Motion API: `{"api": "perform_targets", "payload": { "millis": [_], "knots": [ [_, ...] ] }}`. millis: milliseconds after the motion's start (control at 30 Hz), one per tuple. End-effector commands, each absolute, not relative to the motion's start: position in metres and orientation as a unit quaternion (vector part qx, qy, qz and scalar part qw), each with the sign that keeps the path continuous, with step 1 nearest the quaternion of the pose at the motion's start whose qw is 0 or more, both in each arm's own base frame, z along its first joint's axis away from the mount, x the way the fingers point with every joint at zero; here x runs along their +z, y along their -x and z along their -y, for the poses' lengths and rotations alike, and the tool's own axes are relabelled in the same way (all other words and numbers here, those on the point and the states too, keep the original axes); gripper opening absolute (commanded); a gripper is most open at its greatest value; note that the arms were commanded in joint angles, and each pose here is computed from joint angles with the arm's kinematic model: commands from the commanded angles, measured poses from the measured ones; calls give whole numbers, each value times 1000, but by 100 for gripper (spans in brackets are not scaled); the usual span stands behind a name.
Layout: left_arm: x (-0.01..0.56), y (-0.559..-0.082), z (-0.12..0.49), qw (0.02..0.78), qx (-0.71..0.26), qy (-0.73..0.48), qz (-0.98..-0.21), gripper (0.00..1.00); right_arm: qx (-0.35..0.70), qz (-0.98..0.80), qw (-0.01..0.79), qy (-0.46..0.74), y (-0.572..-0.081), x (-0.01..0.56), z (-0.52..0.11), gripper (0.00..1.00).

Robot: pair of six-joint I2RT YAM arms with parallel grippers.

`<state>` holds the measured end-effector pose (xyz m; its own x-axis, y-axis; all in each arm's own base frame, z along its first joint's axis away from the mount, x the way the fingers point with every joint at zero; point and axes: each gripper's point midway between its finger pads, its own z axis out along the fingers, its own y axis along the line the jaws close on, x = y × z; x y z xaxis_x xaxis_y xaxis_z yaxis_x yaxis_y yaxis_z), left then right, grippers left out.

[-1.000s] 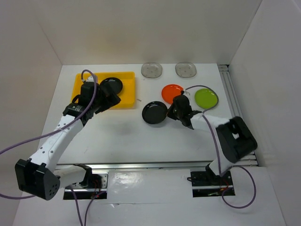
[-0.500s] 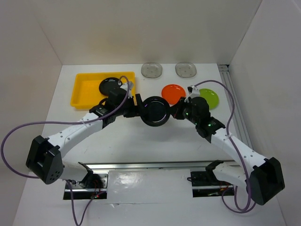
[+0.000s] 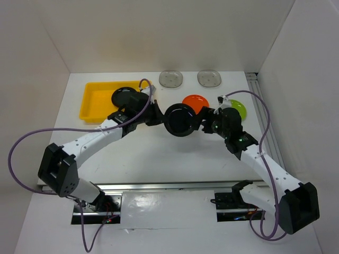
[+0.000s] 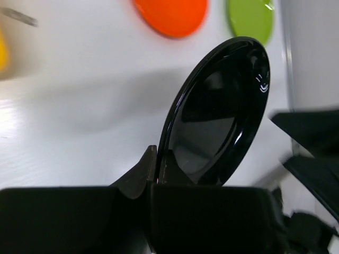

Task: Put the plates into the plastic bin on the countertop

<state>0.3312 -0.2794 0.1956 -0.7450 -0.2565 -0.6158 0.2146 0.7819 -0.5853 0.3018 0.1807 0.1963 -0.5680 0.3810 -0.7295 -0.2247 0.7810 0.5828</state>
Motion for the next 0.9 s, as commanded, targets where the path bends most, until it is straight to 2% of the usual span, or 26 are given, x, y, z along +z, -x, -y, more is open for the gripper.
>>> {"api": "perform_targets", "payload": {
  "millis": [0, 167, 267, 367, 500, 600, 667, 767, 867],
  "knots": [
    [199, -376, 242, 393, -270, 86, -875, 0, 323, -813, 482, -51, -299, 205, -173, 100],
    [197, -438, 137, 410, -239, 261, -840, 0, 300, -838, 450, -77, -291, 163, -161, 100],
    [203, -468, 87, 430, -255, 317, -806, 0, 311, -843, 433, -73, -282, 143, -164, 100],
    [182, -502, 54, 424, -251, 348, -797, 0, 305, -851, 421, -75, -278, 127, -162, 100],
    [184, -551, 31, 451, -235, 320, -799, 0, 307, -854, 415, -65, -273, 122, -165, 100],
    [178, -569, 15, 455, -211, 315, -806, 0, 304, -854, 418, -59, -271, 124, -166, 100],
    [152, -575, 6, 431, -199, 328, -817, 0, 300, -852, 426, -56, -272, 126, -164, 100],
    [140, -575, -7, 417, -194, 350, -816, 3, 291, -849, 436, -63, -274, 129, -159, 100],
    [120, -565, -18, 398, -180, 369, -820, 2, 288, -846, 442, -72, -277, 132, -157, 100]
  ]
}}
